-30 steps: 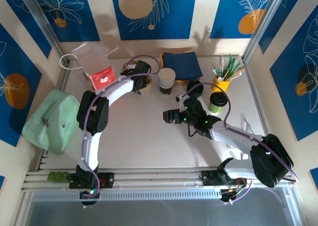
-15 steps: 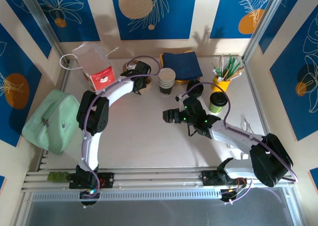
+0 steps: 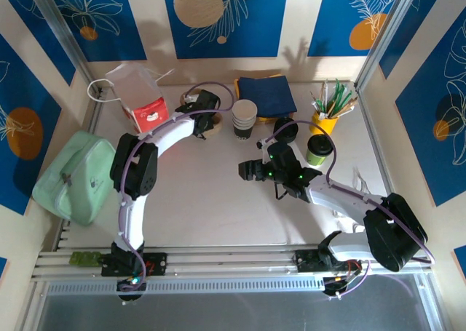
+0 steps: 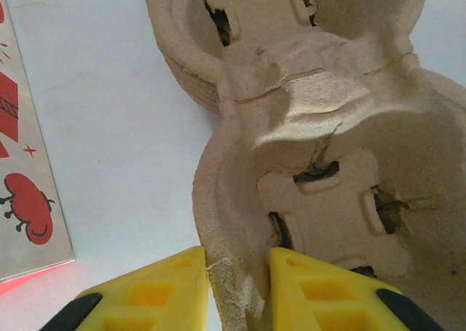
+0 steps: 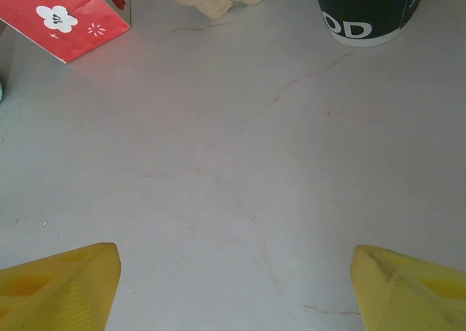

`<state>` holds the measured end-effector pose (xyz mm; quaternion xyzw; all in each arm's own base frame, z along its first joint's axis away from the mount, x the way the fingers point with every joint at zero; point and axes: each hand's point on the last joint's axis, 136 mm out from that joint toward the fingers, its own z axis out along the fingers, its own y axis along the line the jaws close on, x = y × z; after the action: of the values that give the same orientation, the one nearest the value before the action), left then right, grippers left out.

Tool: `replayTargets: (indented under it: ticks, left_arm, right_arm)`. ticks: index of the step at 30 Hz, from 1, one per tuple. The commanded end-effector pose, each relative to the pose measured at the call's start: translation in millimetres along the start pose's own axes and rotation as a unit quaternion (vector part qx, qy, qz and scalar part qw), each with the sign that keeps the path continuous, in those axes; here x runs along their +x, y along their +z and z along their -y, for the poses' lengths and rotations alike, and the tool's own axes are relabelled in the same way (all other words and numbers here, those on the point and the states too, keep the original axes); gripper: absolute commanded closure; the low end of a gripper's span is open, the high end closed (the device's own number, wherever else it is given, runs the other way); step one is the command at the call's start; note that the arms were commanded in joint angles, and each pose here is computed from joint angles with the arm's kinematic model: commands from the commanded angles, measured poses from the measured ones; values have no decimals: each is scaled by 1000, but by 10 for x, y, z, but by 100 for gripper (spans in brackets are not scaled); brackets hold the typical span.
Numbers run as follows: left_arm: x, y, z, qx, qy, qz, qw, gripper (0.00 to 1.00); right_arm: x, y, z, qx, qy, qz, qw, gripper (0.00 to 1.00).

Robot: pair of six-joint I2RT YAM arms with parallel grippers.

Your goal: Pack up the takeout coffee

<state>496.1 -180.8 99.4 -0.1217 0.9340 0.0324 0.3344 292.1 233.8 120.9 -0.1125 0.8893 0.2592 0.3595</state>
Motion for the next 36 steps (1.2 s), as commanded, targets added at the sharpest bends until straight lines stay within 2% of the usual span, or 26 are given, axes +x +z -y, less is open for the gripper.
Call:
replayTargets:
  ticks: [1, 21, 30, 36]
  left_arm:
    - [-189, -162, -75, -1, -2, 25, 1000, 74]
    - [-371, -455, -77, 27, -20, 50, 998, 83]
    - [-524, -731, -136, 39, -24, 77, 996, 89]
    - [-574, -913, -100, 73, -30, 85, 993, 91]
  right_arm:
    - [-123, -3, 2, 8, 0, 12, 1000, 17]
    - [-128, 11, 15, 12, -1, 11, 1000, 17]
    - [-126, 11, 16, 13, -1, 11, 1000, 17]
    - [-126, 3, 21, 14, -1, 12, 1000, 17]
